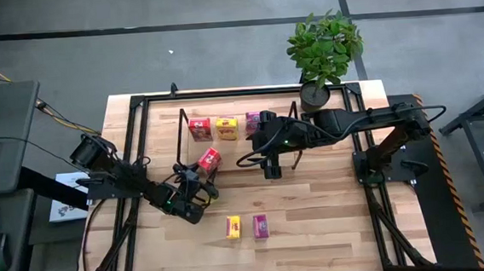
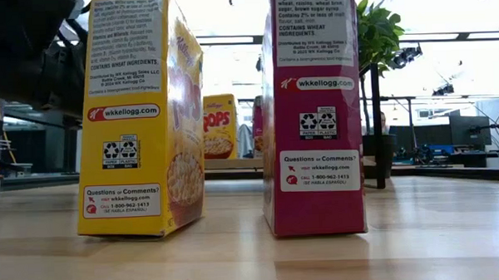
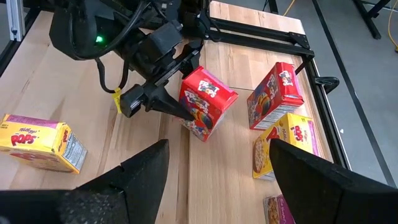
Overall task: Stack cereal on shelf
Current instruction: Put the red cereal box on the shelf aligned with the other red cereal box
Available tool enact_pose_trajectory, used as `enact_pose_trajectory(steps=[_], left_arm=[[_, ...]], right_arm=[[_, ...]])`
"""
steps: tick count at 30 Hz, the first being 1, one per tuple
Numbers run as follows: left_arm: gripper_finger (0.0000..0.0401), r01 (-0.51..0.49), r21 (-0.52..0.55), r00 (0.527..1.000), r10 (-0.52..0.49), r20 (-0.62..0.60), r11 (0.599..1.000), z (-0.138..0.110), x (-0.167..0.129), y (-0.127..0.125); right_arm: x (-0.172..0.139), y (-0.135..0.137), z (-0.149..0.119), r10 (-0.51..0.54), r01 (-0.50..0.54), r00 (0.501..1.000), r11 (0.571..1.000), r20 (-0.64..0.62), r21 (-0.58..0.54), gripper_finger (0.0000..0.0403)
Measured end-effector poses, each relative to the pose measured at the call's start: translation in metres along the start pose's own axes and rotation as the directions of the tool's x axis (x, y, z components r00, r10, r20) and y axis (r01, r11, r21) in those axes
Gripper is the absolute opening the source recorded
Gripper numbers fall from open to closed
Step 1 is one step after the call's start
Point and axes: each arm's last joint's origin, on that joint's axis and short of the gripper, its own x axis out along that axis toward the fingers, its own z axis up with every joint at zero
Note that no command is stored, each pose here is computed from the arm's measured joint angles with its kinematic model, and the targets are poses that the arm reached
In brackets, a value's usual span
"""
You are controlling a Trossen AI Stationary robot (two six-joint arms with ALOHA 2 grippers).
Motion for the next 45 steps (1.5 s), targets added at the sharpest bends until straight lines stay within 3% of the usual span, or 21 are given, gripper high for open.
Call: enact_pose_trajectory(steps=[29, 45], left_arm=[[0.0271, -0.059, 0.034, 0.996, 0.057, 0.065, 0.998, 0.035, 0.0, 0.005], [0.0271, -0.065, -0.02, 0.995, 0.067, 0.072, 0.998, 0.046, 0.001, 0.006]], right_arm=[[0.0, 0.0, 0.0, 0.019, -0.019, 1.0, 1.0, 0.002, 0.0, 0.0271], [0.0, 0.0, 0.0, 0.019, -0.019, 1.0, 1.0, 0.002, 0.001, 0.0271]])
